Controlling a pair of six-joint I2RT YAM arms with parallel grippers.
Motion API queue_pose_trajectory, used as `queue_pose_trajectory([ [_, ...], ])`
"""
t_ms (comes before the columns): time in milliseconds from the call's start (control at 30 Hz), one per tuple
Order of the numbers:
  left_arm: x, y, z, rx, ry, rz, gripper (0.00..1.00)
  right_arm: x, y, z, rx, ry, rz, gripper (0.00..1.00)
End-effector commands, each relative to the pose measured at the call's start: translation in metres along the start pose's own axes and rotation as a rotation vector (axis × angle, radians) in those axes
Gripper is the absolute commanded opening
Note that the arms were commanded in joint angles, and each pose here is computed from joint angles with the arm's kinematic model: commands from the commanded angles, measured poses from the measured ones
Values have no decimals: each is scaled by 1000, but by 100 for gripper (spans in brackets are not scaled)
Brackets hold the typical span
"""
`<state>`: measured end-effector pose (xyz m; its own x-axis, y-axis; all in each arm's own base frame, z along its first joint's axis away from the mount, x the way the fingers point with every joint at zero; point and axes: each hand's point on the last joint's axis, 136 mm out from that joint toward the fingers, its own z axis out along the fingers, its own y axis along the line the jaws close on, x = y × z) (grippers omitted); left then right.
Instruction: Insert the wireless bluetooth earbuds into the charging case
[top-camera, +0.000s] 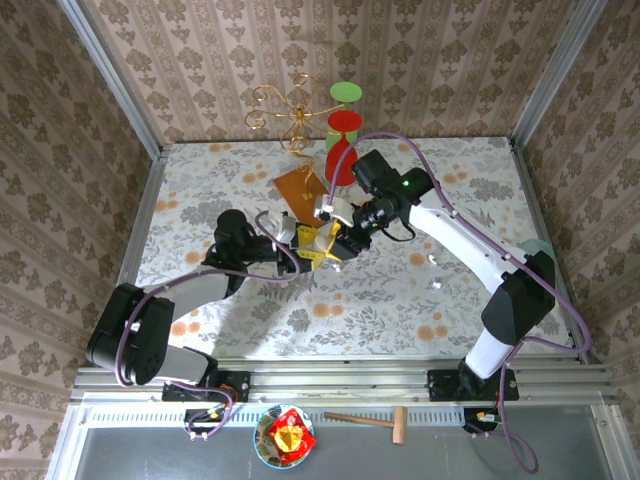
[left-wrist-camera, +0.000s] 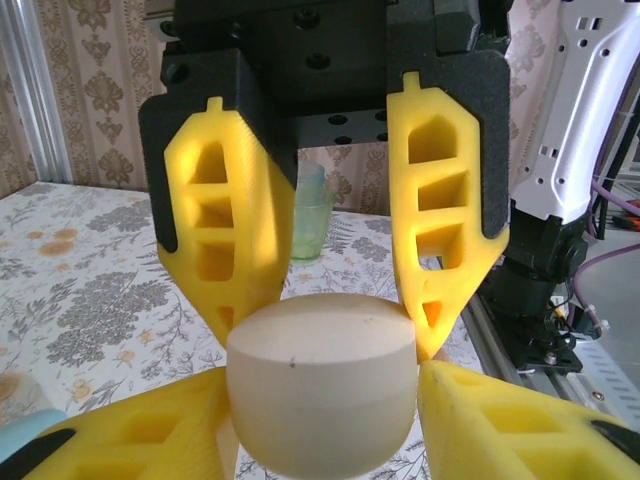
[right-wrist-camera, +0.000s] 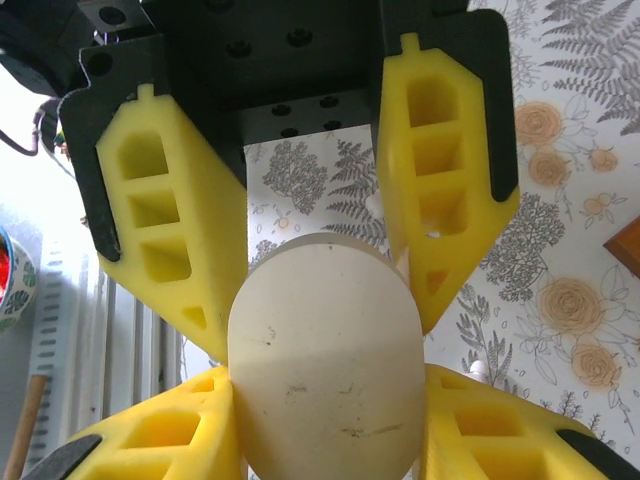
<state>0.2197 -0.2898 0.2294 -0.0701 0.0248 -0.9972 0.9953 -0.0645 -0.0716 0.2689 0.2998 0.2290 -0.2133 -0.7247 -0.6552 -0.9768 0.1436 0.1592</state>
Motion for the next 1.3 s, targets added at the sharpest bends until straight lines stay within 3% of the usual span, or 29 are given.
queue_pose_trajectory([
  [0, -10, -5, 4, 46, -8, 35, 49, -3, 4, -1, -23, 15, -22, 28],
  [133, -10, -5, 5, 51, -7, 33, 47, -3, 4, -1, -27, 18, -24, 28],
  [300, -10, -7, 6, 55, -6, 32, 30, -3, 5, -2, -29, 18, -23, 29],
  [400, -10, -6, 6, 55, -7, 35, 20, -3, 3, -2, -18, 16, -24, 34],
  [600, -11, -3, 4, 32, -17, 49, 20, 1, -6, -6, 40, -4, -7, 59],
  [733, -18, 1, 0, 6, -42, 64, 21, 4, -15, -14, 92, -56, 31, 69],
  [1267, -20, 2, 1, 20, -55, 63, 21, -8, -46, -55, 199, -304, 214, 69],
])
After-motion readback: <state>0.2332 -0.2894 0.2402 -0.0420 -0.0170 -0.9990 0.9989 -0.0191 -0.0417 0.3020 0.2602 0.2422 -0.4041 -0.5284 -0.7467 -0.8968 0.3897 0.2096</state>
